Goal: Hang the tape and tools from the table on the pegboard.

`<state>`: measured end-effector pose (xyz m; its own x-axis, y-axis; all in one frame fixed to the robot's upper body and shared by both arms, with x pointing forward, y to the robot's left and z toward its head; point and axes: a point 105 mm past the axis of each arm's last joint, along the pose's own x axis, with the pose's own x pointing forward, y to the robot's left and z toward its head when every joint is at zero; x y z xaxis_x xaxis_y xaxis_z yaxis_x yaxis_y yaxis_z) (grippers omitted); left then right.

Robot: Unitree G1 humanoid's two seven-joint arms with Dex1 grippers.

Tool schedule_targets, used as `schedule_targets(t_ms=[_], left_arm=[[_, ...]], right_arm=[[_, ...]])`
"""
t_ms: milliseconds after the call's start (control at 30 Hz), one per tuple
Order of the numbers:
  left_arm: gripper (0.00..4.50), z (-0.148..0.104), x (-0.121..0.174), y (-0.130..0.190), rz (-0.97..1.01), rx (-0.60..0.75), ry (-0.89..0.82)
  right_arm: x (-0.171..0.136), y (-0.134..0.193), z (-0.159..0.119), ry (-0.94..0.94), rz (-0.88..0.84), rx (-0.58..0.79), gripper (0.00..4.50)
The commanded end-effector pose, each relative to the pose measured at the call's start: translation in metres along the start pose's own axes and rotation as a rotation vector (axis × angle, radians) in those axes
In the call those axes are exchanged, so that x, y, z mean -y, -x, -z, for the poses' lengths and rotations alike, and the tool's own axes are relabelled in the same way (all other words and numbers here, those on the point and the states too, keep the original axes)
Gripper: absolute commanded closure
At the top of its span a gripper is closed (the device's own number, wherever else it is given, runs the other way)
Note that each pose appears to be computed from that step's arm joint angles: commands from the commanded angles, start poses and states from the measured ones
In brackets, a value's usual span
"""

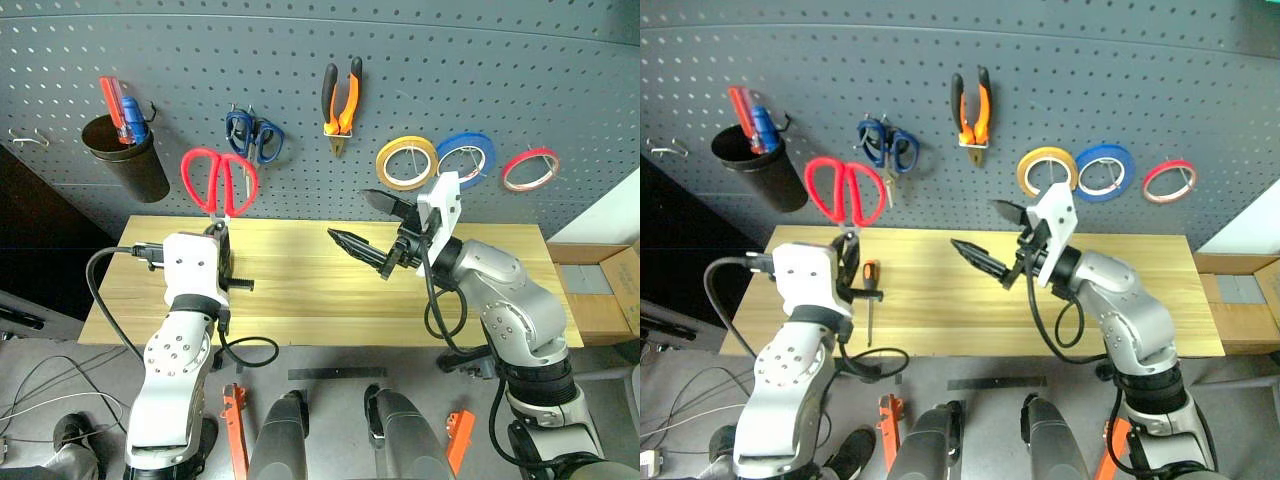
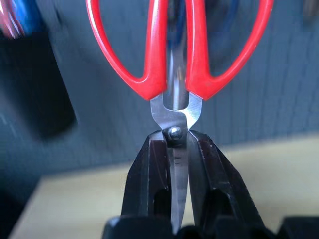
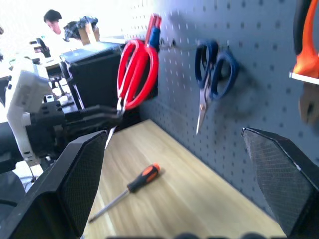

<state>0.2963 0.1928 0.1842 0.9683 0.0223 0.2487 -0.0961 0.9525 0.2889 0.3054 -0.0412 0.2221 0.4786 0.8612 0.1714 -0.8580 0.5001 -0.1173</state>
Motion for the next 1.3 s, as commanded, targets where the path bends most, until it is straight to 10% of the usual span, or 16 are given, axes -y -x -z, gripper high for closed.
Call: schedule_targets(t_ms=[33, 1300], left_arm=[[4.31, -0.025, -0.001, -0.006, -0.021, 0.124, -0.035], [4.31, 0.025, 0.015, -0.093, -0.018, -0.129, 0.019]], right_arm=[[0.002, 0.003, -0.009, 0.018, 0.008, 0.038, 0.0], [0.003, -0.003, -0.026, 0.038, 0.04, 0.085, 0.0]])
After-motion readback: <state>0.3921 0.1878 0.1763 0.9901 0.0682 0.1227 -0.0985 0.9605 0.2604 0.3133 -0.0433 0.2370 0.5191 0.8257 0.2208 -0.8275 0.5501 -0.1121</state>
